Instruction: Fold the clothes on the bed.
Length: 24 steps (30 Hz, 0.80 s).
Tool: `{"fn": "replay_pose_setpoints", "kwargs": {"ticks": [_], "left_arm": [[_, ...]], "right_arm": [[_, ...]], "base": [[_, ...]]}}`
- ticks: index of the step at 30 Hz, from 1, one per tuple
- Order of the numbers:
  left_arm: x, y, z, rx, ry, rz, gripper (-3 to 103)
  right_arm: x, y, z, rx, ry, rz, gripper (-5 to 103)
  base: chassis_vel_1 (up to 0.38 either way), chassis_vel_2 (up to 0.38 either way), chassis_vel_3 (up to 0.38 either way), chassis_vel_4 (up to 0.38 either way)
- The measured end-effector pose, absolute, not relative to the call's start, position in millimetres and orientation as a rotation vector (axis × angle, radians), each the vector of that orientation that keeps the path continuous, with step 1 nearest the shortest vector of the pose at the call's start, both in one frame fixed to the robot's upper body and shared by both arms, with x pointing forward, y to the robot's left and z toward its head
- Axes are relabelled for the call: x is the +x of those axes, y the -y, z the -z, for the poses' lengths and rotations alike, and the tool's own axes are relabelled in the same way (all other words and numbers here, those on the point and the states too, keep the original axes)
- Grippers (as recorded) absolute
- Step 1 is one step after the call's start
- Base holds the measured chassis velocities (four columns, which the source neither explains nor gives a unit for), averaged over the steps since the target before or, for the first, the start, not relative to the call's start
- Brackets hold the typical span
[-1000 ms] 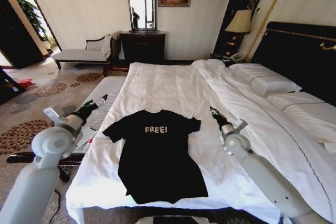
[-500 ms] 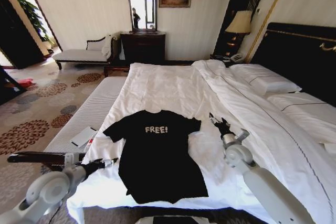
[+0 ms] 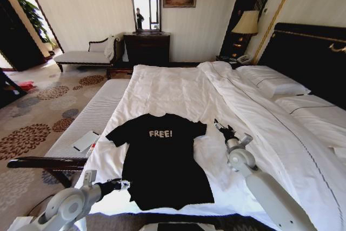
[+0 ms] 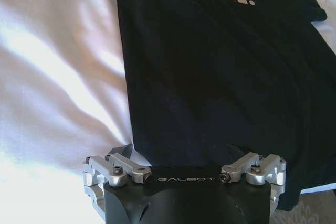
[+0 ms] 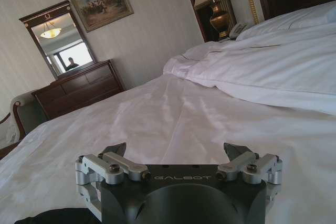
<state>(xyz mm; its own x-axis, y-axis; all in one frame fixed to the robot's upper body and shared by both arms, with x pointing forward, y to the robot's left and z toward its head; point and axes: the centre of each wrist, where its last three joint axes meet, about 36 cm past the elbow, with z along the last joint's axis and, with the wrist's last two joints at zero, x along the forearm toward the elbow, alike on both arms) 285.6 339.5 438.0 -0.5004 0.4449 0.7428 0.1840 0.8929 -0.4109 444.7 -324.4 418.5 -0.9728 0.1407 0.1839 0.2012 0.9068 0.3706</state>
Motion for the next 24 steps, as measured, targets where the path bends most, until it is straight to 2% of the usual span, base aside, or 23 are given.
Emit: {"fn": "replay_pose_setpoints", "kwargs": {"ticks": [4,7,10,11,14,16,20,21,23,24], "left_arm": [[281.2,-336.7,-434.6,-0.468,2.103,-0.356,89],[278.6,-335.9,-432.3,-0.481,2.119,-0.343,84],[271.7,-334.8,-427.6,-0.506,2.161,-0.341,66],[271.7,-334.8,-427.6,-0.506,2.161,-0.341,66],[269.6,-334.0,-429.4,-0.528,2.178,-0.361,50],[269.3,-333.8,-430.1,-0.533,2.178,-0.363,50],[266.3,-334.4,-437.8,-0.549,2.179,-0.352,28],[266.3,-334.4,-437.8,-0.549,2.179,-0.352,28],[264.3,-337.0,-444.1,-0.549,2.182,-0.319,18],[263.6,-338.1,-446.6,-0.548,2.184,-0.304,18]], "right_arm": [[445.3,323.7,-418.3,-0.263,2.915,0.59,100],[445.3,323.6,-418.1,-0.265,2.913,0.589,100],[443.6,322.3,-418.1,-0.267,2.91,0.589,100],[443.6,322.3,-418.1,-0.267,2.91,0.589,100],[440.7,322.2,-417.2,-0.274,2.907,0.588,100],[440.1,322.2,-416.9,-0.275,2.906,0.587,100],[436.4,322.8,-416.3,-0.284,2.905,0.583,100],[436.4,322.8,-416.3,-0.284,2.905,0.583,100],[435.4,323.7,-417.4,-0.288,2.907,0.582,100],[435.3,324.0,-417.9,-0.288,2.908,0.581,100]], "base": [[0.0,0.0,0.0,0.0],[0.0,0.0,0.0,0.0],[0.0,0.0,0.0,0.0],[0.0,0.0,0.0,0.0],[0.0,0.0,0.0,0.0],[0.0,0.0,0.0,0.0],[0.0,0.0,0.0,0.0],[0.0,0.0,0.0,0.0],[0.0,0.0,0.0,0.0],[0.0,0.0,0.0,0.0]]}}
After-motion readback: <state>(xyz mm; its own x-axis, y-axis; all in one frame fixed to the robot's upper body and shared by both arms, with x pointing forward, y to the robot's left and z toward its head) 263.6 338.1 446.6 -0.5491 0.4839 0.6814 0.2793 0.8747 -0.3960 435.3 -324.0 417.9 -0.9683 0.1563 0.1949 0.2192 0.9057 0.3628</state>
